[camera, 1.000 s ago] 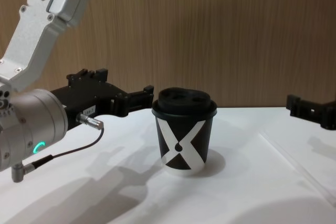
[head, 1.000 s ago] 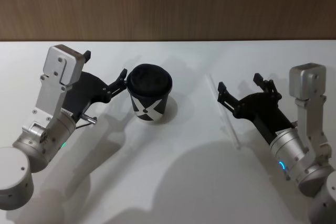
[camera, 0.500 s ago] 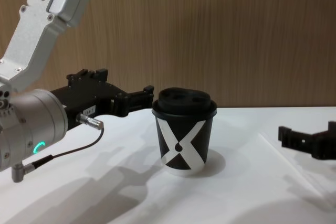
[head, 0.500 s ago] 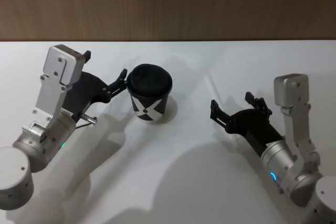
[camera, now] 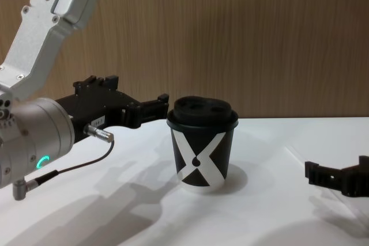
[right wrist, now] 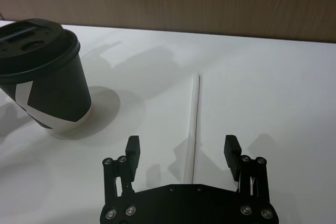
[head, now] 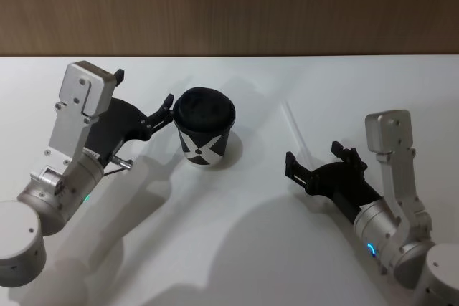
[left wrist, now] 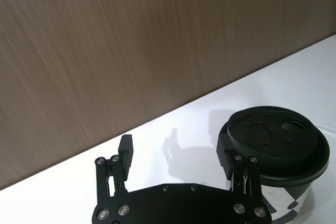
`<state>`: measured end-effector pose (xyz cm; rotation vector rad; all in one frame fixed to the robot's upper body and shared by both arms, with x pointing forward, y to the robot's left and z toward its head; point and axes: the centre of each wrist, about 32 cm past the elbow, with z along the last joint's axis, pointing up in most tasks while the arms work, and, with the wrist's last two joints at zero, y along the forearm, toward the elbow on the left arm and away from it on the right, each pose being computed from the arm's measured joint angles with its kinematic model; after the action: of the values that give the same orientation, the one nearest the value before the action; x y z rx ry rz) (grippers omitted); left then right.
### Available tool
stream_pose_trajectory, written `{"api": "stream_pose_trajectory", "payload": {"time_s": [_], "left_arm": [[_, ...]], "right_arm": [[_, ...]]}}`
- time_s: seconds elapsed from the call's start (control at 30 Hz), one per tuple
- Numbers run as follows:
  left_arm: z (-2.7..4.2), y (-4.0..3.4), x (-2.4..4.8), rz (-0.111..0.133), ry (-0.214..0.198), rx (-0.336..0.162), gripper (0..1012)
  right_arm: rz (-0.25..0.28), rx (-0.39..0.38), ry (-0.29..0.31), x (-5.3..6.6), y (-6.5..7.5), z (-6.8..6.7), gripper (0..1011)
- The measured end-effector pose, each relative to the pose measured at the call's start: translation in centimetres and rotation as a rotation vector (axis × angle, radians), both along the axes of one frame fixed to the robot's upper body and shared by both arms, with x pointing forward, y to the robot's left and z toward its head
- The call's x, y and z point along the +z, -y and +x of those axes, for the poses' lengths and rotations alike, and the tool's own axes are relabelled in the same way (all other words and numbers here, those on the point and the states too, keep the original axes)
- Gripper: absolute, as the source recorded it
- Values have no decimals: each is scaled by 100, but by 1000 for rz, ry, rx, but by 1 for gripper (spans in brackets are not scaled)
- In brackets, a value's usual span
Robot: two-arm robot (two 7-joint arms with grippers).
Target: Pick up the straw with one hand, pass it to the other hand, and insert it into the cup.
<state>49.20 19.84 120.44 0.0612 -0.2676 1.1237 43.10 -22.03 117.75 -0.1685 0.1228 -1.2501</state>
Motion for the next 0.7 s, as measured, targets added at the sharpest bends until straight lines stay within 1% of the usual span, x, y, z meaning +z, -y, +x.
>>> {"api": "stream_pose_trajectory", "payload": {"time_s": [0.7], "left_arm": [[0, 0, 0, 0, 0, 0, 1003]], "right_arm": [[-25, 3, -45, -22, 37, 9, 1001]]}}
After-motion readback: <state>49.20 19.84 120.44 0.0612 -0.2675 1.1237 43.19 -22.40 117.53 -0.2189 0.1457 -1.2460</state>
